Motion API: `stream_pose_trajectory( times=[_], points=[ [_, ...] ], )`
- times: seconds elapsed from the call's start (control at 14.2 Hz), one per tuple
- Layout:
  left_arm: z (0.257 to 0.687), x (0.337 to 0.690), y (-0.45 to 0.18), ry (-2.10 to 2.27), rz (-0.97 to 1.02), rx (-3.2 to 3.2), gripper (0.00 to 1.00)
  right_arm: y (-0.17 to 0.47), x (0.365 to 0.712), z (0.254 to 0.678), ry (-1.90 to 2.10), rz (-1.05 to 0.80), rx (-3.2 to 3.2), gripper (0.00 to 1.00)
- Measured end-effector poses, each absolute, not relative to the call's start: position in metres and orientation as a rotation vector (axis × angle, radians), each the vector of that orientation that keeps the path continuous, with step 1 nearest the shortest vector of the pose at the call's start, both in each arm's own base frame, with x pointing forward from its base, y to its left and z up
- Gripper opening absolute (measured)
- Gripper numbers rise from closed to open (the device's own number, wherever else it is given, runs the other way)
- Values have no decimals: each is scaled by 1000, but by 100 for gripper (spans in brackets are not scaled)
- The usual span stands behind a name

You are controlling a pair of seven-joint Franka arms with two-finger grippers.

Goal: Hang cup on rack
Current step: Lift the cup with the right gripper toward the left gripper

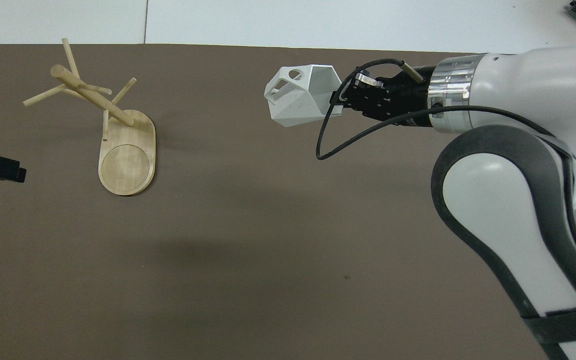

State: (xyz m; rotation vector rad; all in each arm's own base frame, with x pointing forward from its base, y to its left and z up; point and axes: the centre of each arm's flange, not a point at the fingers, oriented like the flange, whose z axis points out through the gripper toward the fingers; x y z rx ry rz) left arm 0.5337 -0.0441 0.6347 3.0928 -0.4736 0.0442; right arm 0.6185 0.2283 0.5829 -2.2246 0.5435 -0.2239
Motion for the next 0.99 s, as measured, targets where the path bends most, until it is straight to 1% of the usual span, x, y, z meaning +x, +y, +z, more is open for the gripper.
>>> stream_pose_trajectory(
  times=[0.28, 0.49, 0.63, 0.77, 0.99],
  points=[
    [635, 534, -81, -952, 100, 2988, 100, 265, 619, 569, 613, -234, -2139, 4],
    [627, 536, -117, -1289, 203, 2872, 100, 288, 615, 557, 598, -213, -2138, 4],
    [619, 533, -132, -1440, 222, 2805, 100, 299, 611, 550, 552, -187, -2162, 4],
    [618, 533, -134, -1587, 240, 2735, 100, 307, 605, 544, 482, -144, -2201, 4],
    [617, 536, -142, -1697, 283, 2650, 100, 311, 599, 537, 369, -97, -2273, 4]
  ],
)
